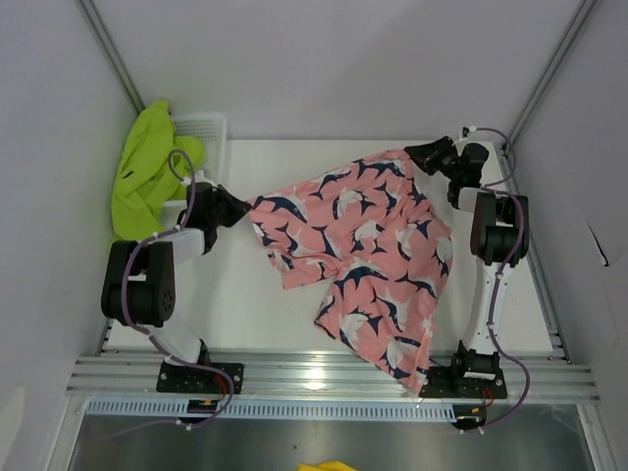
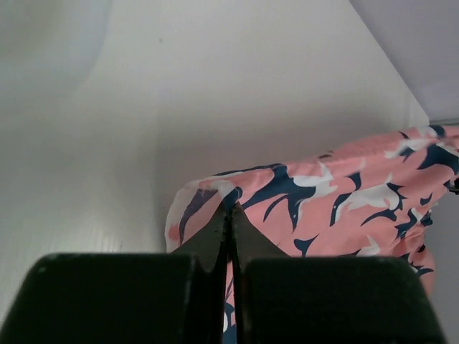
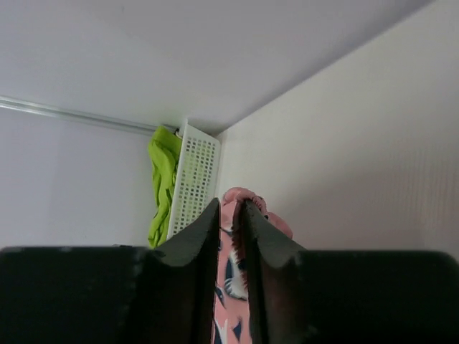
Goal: Fold and stack the shorts
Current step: Flatten the shorts out
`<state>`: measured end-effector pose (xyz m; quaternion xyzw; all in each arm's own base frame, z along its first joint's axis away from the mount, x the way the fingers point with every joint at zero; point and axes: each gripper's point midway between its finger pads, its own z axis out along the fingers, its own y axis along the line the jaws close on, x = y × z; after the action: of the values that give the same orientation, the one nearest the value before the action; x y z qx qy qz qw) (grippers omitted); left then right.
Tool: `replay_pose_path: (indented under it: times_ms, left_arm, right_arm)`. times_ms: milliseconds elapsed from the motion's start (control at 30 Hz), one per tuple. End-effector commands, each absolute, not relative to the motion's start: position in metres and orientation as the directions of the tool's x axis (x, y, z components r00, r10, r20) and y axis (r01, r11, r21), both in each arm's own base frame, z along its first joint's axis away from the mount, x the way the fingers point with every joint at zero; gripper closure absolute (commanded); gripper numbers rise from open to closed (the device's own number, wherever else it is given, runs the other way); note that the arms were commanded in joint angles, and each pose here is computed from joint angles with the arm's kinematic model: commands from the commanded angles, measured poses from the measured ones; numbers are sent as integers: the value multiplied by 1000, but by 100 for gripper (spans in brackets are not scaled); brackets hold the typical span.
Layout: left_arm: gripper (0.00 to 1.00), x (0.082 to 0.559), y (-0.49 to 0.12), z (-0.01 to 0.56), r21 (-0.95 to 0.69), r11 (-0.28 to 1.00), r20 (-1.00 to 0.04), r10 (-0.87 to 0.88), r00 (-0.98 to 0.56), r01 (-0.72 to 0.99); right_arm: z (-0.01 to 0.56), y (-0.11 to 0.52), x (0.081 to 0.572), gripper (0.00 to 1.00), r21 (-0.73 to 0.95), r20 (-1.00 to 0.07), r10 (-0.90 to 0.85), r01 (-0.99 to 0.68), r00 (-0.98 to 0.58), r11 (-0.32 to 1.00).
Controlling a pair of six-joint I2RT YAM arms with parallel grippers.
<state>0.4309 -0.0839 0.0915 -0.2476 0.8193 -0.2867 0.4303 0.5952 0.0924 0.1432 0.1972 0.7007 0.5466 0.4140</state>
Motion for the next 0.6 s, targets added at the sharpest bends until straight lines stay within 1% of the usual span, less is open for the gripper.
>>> replay_pose_path:
  times_ms: [0,33,67,100,133,167,200,233,267,300,333,367,400,433,467,533,567]
  left_arm:
    - [100,468,-80,115,-710,695,-579,-666,-469,-110]
    - [100,479,-80,125,-713,695,-587,-666,-460,-96]
    - [99,491,-81,126,-712,696,-588,-663,-463,-92]
    - [86,502,-85,139,-716,696,-598,-653,-465,-56]
    - [67,502,-86,135,-715,696,-579,-648,-494,-75]
    - [36,509,-87,147,-715,696,-587,-647,-486,-64]
    - [26,508,-87,152,-709,703,-595,-642,-483,-60]
    - [13,507,-87,160,-704,709,-607,-638,-474,-53]
    - [5,503,-89,167,-696,717,-618,-631,-469,-47]
    - [3,496,-89,184,-676,737,-653,-612,-447,-21]
    - [2,489,-86,188,-654,755,-667,-602,-439,-41]
    - [2,481,-91,192,-638,769,-681,-586,-439,-37]
    - [2,469,-90,207,-610,792,-711,-565,-419,-32]
    - [2,462,-93,214,-594,804,-727,-549,-413,-21]
    - [2,453,-106,218,-575,818,-741,-519,-425,5]
    - [2,432,-120,229,-561,827,-756,-493,-431,38]
    - [2,422,-143,232,-555,827,-764,-465,-447,87]
  right_arm:
    - [182,75,641,78,909,-403,781,-305,-477,283]
    - [183,73,649,59,913,-394,788,-298,-472,278]
    - [172,71,657,44,923,-375,796,-272,-475,272]
    - [176,71,662,26,924,-373,796,-270,-476,271]
    - [196,70,669,1,912,-395,793,-298,-464,281]
    - [186,69,672,1,919,-394,779,-235,-487,318]
    - [197,67,673,0,906,-423,768,-221,-480,361]
    - [206,64,673,0,887,-461,754,-219,-467,406]
    - [197,60,667,1,859,-504,723,-182,-473,479]
    - [222,56,658,0,837,-538,712,-183,-452,516]
    - [223,49,655,0,821,-554,712,-141,-431,553]
    - [199,46,641,0,807,-545,694,-69,-471,587]
    - [218,43,630,1,788,-572,691,-63,-443,612]
    - [214,41,621,1,774,-578,683,-34,-447,632]
    - [181,38,601,2,751,-557,667,44,-494,659]
    - [179,34,575,3,711,-569,655,103,-497,696]
    - [152,33,555,5,692,-542,652,158,-530,704]
